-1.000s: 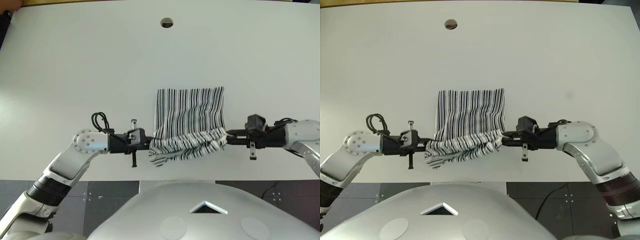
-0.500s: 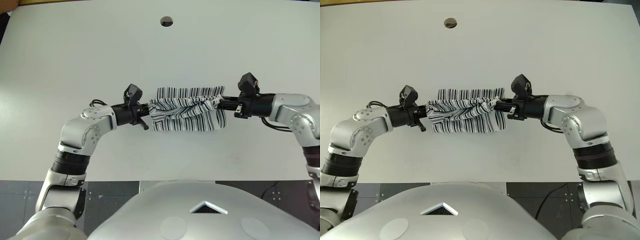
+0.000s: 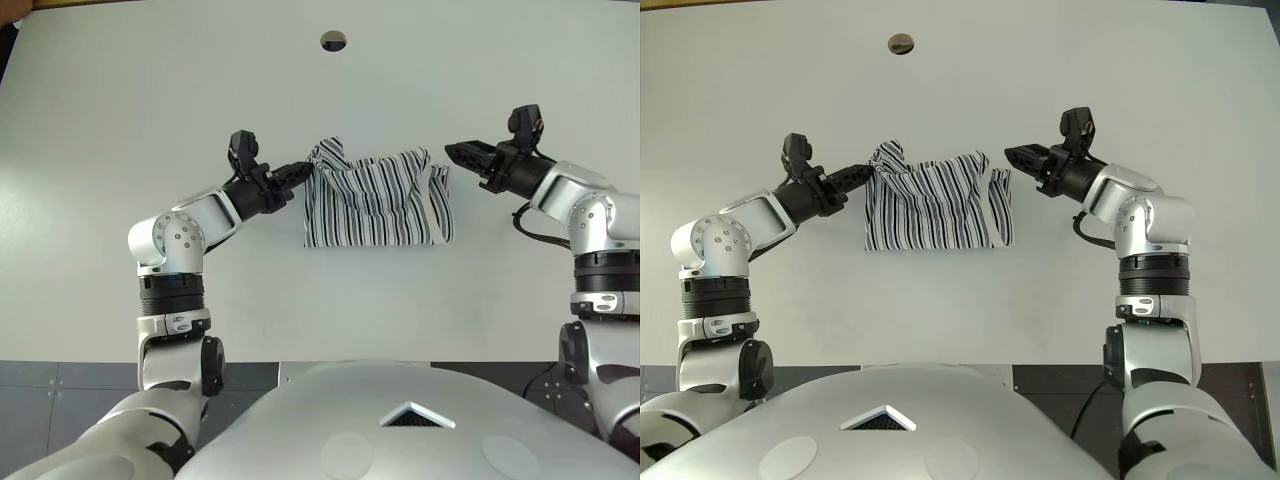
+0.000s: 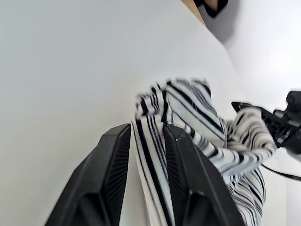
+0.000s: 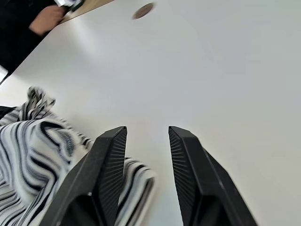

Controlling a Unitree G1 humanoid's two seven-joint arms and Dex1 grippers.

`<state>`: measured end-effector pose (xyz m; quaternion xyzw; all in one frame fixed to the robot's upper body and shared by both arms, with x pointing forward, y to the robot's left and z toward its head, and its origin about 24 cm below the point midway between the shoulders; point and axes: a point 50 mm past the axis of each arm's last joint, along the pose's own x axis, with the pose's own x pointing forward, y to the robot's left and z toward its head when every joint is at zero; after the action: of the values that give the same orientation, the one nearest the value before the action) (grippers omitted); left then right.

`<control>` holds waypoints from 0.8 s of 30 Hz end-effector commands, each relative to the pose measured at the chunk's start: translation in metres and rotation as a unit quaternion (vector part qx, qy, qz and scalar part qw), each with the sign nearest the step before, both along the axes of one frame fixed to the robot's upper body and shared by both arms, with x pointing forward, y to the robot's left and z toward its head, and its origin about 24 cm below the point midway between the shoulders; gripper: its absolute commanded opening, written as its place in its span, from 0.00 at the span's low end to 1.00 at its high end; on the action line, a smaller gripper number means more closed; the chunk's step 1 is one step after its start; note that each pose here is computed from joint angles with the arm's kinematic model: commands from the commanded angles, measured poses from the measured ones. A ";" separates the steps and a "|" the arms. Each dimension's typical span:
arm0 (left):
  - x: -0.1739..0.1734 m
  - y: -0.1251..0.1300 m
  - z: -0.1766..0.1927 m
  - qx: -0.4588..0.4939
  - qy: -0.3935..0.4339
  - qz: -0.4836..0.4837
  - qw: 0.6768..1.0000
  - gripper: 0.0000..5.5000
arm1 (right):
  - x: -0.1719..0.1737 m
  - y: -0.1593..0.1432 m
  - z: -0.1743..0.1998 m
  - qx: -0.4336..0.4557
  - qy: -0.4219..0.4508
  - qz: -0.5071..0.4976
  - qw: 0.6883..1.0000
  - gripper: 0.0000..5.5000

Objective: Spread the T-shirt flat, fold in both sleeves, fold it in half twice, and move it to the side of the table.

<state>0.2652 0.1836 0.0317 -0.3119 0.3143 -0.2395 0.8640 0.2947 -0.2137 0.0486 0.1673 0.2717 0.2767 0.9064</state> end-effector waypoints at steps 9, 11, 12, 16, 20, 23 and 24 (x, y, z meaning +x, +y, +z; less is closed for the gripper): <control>-0.015 0.014 0.025 0.164 -0.304 0.049 0.937 0.12 | -0.041 0.059 0.041 -0.147 -0.384 0.100 0.906 0.05; -0.034 -0.004 0.024 0.189 -0.357 0.006 0.915 0.06 | -0.053 0.083 0.030 -0.180 -0.426 0.124 0.878 0.02; -0.041 -0.013 0.026 0.200 -0.384 -0.012 0.901 0.03 | -0.058 0.095 0.021 -0.187 -0.433 0.135 0.871 0.02; -0.047 -0.017 0.026 0.257 -0.438 0.012 0.861 0.03 | -0.073 0.135 0.001 -0.193 -0.445 0.184 0.855 0.02; -0.049 -0.011 0.018 0.254 -0.426 0.056 0.866 0.03 | -0.079 0.162 -0.018 -0.195 -0.427 0.237 0.850 0.02; -0.047 -0.010 0.017 0.252 -0.424 0.074 0.867 0.03 | -0.069 0.169 -0.036 -0.230 -0.399 0.246 0.853 0.02; -0.047 -0.010 0.017 0.249 -0.424 0.080 0.867 0.03 | -0.065 0.170 -0.040 -0.244 -0.395 0.245 0.851 0.02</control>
<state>0.2160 0.1718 0.0476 0.0282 -0.0520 -0.2075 0.9764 0.2196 -0.0486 0.0145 -0.2323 -0.0317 0.4667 0.8528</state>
